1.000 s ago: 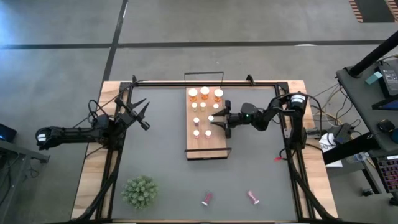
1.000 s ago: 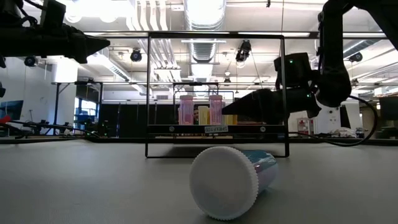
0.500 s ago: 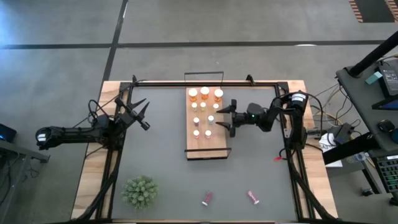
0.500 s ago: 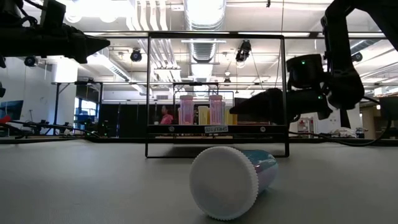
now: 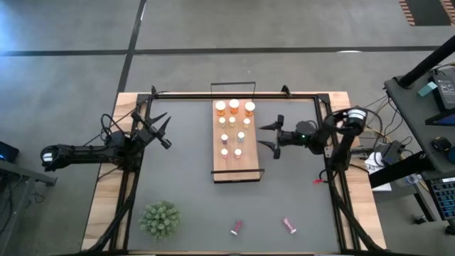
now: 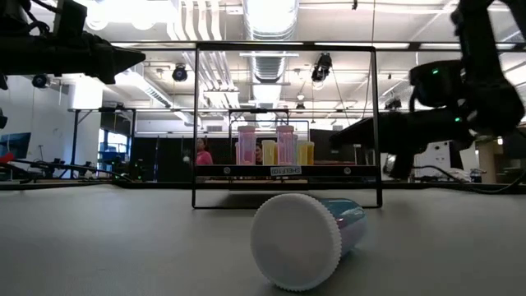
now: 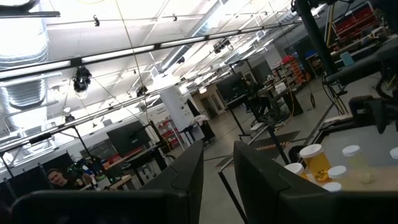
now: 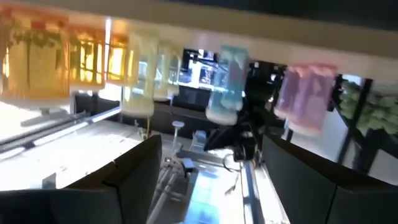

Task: Pick and place medicine bottles onto shelf by color
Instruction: Put the pink pill bottle on the shelf aligned with the other pink bottles

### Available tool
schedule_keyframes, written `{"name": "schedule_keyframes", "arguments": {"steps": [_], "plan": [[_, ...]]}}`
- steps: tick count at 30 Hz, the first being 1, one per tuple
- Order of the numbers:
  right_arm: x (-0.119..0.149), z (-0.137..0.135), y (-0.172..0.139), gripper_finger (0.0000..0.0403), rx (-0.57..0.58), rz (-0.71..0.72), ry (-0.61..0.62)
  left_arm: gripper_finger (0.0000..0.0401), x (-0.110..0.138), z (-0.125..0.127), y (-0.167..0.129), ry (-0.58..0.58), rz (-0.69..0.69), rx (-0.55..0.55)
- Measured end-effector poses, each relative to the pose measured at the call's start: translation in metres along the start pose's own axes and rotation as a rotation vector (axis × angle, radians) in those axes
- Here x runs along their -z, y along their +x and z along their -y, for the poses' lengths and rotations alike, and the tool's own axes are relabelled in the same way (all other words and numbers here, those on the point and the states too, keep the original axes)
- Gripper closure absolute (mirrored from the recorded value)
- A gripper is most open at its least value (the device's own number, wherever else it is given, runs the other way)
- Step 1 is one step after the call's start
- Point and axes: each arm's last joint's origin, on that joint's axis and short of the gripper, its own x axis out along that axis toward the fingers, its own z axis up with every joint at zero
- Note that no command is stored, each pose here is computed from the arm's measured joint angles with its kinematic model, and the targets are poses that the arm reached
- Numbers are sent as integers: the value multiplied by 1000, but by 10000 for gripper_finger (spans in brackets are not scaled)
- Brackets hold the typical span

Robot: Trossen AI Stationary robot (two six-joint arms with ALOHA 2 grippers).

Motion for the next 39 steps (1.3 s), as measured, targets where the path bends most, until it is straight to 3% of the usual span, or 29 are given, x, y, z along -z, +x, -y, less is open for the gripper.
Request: {"name": "schedule_keyframes", "arguments": {"steps": [9, 18, 22, 30, 39], "plan": [[5, 20, -39, 135, 66, 34, -3, 329, 0, 0, 0, 0, 0, 0], [11, 19, -41, 136, 64, 60, 2, 329, 0, 0, 0, 0, 0, 0], [17, 17, -33, 136, 99, 53, -78, 329, 0, 0, 0, 0, 0, 0], [42, 10, -15, 136, 186, -36, -360, 329, 0, 0, 0, 0, 0, 0], [84, 2, -8, 136, 300, -97, -935, 329, 0, 0, 0, 0, 0, -1]]}}
